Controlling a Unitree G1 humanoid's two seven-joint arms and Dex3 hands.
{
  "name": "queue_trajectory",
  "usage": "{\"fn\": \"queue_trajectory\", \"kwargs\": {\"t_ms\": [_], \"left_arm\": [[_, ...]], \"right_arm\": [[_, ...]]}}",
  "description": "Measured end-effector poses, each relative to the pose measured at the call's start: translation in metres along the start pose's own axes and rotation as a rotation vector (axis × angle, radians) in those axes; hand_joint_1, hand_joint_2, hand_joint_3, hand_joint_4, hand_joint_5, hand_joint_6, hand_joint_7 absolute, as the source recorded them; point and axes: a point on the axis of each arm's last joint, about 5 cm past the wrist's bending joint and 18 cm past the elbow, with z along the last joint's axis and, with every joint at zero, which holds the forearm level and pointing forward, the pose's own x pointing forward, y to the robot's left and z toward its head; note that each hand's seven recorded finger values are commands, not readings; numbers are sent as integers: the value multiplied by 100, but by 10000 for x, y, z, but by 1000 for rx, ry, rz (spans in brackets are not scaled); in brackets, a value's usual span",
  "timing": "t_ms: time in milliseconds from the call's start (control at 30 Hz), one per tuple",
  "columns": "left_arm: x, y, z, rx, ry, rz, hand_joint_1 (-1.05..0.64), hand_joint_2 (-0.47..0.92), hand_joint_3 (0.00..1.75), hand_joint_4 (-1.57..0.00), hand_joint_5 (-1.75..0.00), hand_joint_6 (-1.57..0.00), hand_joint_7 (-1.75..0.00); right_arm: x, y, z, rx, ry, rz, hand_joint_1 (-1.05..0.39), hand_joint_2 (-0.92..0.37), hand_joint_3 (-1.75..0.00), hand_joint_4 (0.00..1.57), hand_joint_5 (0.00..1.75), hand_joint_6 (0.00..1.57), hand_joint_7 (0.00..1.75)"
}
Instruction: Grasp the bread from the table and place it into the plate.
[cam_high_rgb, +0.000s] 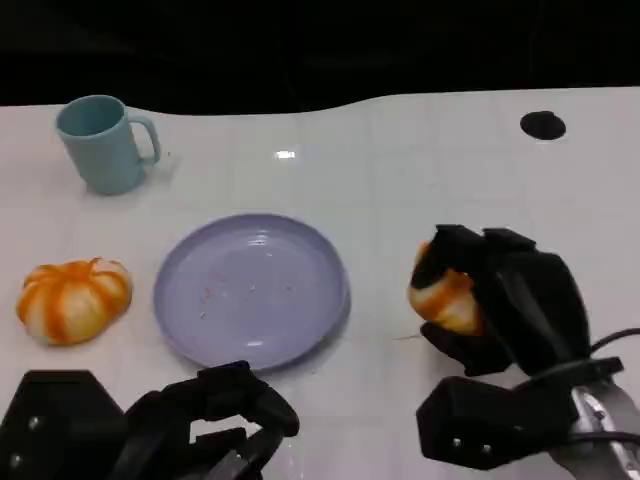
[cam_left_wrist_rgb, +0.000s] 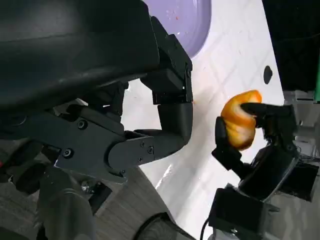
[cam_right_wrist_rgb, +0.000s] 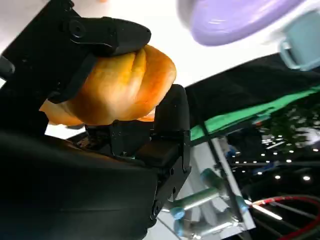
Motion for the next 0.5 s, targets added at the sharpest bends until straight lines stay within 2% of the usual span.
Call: {"fn": "queue_trajectory", "kwargs": {"t_ms": [300, 433, 500], "left_arm": [[9, -31, -2, 13, 3, 0, -32, 91, 59, -67, -175, -60, -146], [9, -32, -5, 19, 6, 2, -32, 91, 59, -67, -175, -60, -146], [9, -33, -5, 20, 7, 2, -33, 91, 59, -67, -175, -60, -146]], "right_arm": [[259, 164, 356, 84, -88, 57, -14, -30, -123, 98, 175, 72, 175], [343, 252, 452, 104, -99, 89, -15, -33, -121, 94, 175, 70, 171], [378, 299, 499, 113, -105, 110, -15, -36, -118, 93, 175, 73, 163]]}}
